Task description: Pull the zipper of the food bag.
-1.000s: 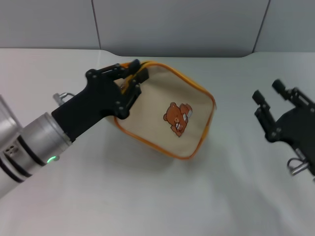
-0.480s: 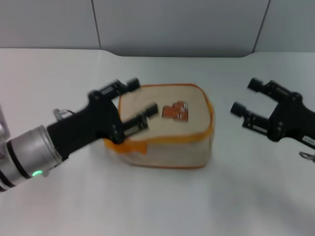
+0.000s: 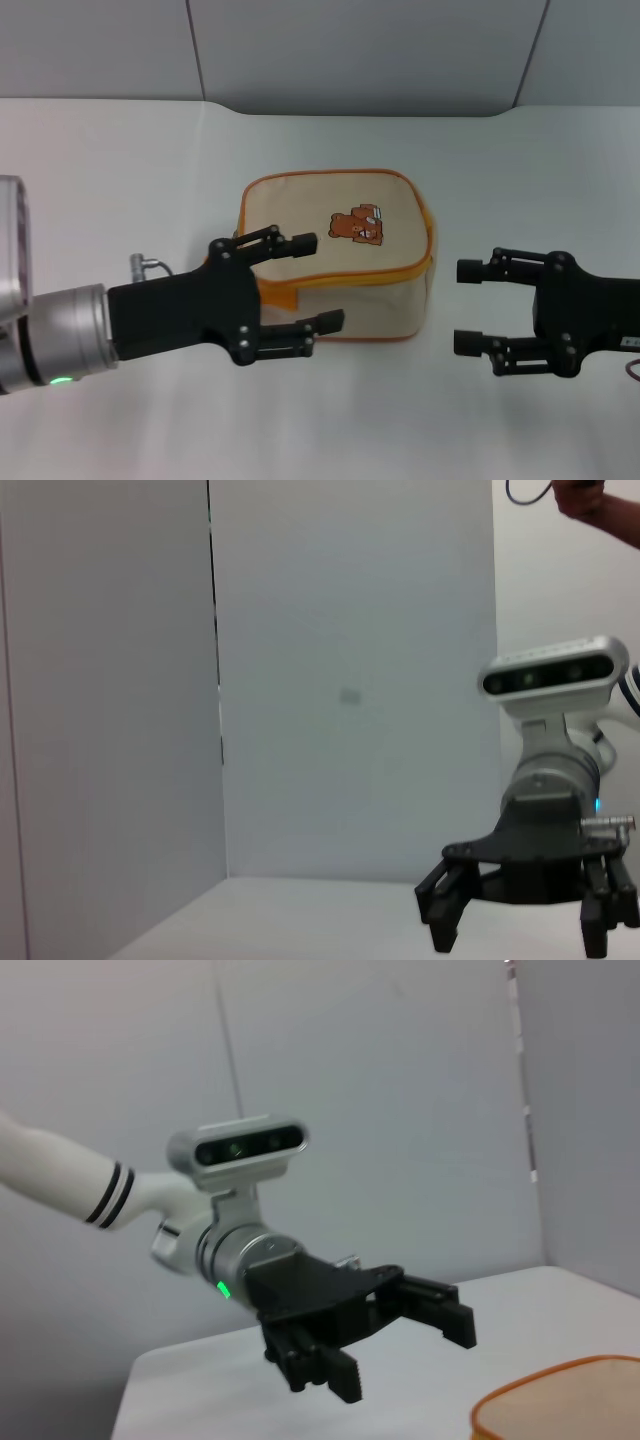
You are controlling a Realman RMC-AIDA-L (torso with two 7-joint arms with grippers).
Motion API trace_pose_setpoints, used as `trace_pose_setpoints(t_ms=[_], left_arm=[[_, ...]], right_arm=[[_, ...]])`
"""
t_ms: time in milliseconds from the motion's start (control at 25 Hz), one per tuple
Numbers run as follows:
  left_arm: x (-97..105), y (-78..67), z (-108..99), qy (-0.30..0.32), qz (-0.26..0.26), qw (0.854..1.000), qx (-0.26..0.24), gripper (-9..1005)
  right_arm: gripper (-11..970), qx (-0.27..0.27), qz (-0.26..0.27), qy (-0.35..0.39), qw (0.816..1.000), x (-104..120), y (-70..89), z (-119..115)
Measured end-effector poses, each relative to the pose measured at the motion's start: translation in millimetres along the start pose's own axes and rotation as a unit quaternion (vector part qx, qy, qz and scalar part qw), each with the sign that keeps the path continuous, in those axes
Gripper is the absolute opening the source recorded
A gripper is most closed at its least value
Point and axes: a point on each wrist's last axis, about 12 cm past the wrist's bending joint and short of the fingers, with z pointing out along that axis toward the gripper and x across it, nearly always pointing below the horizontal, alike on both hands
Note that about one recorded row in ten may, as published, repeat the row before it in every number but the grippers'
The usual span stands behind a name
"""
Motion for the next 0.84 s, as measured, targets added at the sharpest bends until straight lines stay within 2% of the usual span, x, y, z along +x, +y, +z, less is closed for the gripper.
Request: trace_pose_setpoints(t_ms=[560, 840], left_arm=[[4.1, -3.1, -6.4, 0.015, -0.017, 1.000, -0.003, 829], [9.2, -9.5, -9.0, 0.014, -0.026, 1.000, -0.007, 829]], right_arm=[[795, -0.003, -0.003, 0.001, 1.000, 0.4, 1.2, 1.0], [795, -0.003, -0.003, 0.001, 1.000, 0.4, 1.3, 1.0]])
